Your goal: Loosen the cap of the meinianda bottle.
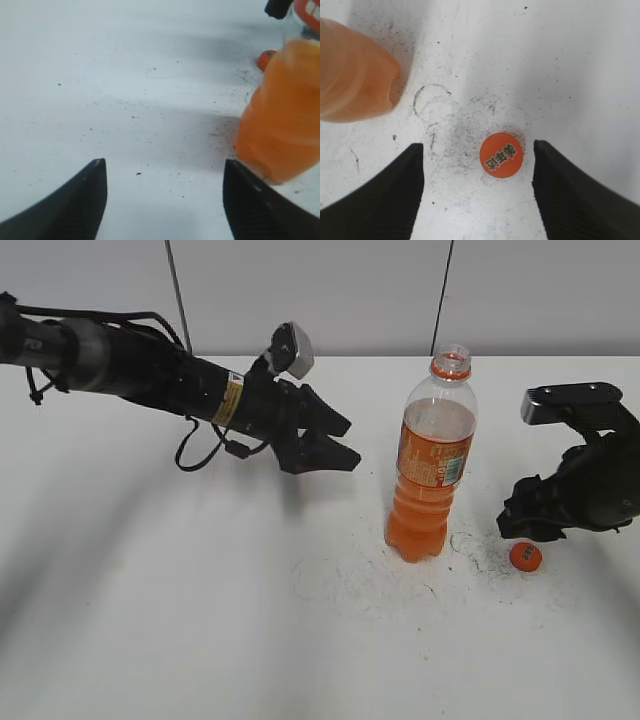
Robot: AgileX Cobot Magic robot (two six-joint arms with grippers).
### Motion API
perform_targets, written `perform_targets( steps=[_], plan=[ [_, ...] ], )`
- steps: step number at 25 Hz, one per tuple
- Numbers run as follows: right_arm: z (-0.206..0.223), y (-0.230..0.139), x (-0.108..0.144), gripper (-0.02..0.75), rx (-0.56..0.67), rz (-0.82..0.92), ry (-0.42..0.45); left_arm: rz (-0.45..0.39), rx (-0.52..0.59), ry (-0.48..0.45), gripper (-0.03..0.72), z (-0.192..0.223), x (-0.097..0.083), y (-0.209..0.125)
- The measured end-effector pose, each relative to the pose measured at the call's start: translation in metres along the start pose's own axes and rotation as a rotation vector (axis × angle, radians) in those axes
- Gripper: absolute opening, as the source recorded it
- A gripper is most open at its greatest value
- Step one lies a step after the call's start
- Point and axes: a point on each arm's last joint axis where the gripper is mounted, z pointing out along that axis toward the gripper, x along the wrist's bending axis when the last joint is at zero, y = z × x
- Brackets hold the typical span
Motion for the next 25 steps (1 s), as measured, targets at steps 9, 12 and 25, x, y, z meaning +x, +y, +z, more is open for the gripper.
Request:
perform_targets(
  steps=[9, 12, 25],
  plan=[
    [-0.027, 0.000, 0.009, 0.501, -0.001, -0.016, 0.051, -0.077, 0.229, 0.414, 0.526, -0.048, -0.011, 0.008],
    [-0.041, -0.001, 0.013, 0.501, -0.004, -0.028, 0.076, -0.180, 0.296, 0.610, 0.498, -0.070, -0.020, 0.011],
    [-0.092, -0.014, 0.030, 0.501, 0.027, -0.013, 0.175, -0.678, 0.449, 1.222, 0.479, -0.122, -0.096, 0.029]
  ],
)
